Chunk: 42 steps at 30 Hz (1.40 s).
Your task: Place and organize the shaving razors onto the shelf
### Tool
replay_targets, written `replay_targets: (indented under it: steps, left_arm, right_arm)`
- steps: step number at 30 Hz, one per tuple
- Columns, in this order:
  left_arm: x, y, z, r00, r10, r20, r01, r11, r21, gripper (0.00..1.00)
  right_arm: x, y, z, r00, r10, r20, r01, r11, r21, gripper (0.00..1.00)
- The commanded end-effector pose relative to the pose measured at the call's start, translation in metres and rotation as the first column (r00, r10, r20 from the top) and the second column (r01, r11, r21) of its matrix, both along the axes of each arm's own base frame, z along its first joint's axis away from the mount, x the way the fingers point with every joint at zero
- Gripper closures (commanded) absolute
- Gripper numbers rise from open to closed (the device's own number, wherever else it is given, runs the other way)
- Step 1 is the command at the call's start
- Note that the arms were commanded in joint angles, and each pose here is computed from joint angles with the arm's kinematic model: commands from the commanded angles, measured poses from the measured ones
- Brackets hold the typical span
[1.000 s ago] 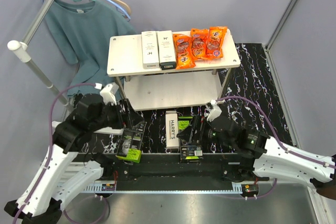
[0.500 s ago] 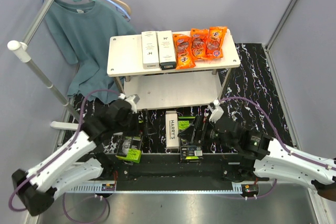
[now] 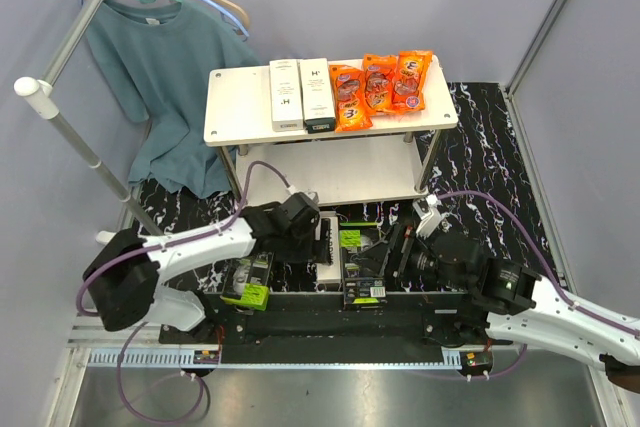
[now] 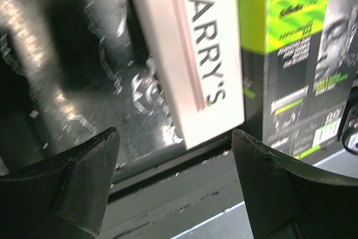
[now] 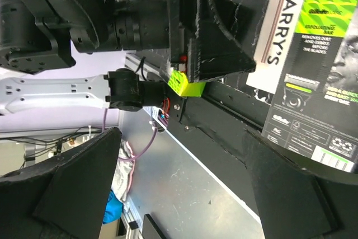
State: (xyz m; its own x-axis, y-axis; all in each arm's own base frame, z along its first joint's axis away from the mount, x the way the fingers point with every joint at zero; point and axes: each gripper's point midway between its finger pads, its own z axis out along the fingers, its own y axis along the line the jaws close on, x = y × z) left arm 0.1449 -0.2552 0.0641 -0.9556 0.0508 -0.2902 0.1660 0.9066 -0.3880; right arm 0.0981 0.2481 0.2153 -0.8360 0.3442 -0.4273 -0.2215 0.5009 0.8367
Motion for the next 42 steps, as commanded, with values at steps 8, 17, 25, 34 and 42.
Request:
replay_targets:
  steps: [8,17,25,34,42]
  left_arm:
    - [0.034,-0.059,0.000,0.999,-0.023,0.044,0.024,0.999,-0.026,0.17]
    - [0.033,-0.064,-0.024,1.000,-0.022,-0.006,0.022,0.999,0.041,0.18]
    - [0.033,-0.057,-0.029,1.000,-0.015,-0.023,0.018,0.993,0.114,0.20]
    - [0.029,-0.060,-0.032,0.997,-0.072,-0.029,0.077,0.951,0.300,0.23]
    - [0.021,-0.059,-0.038,0.984,-0.150,-0.100,0.177,0.904,0.388,0.27]
  right_arm:
    - [0.000,-0.013,0.008,0.999,-0.036,0.009,0.036,0.999,0.006,0.00]
    - [0.001,-0.017,0.012,0.999,-0.045,0.018,0.045,0.999,-0.002,0.00]
    - [0.001,-0.018,0.012,0.999,-0.048,0.016,0.048,0.999,0.004,0.00]
    - [0.001,-0.018,0.013,0.999,-0.047,0.021,0.047,0.999,0.007,0.00]
    - [0.002,-0.019,0.015,0.998,-0.053,0.026,0.052,0.999,0.011,0.00]
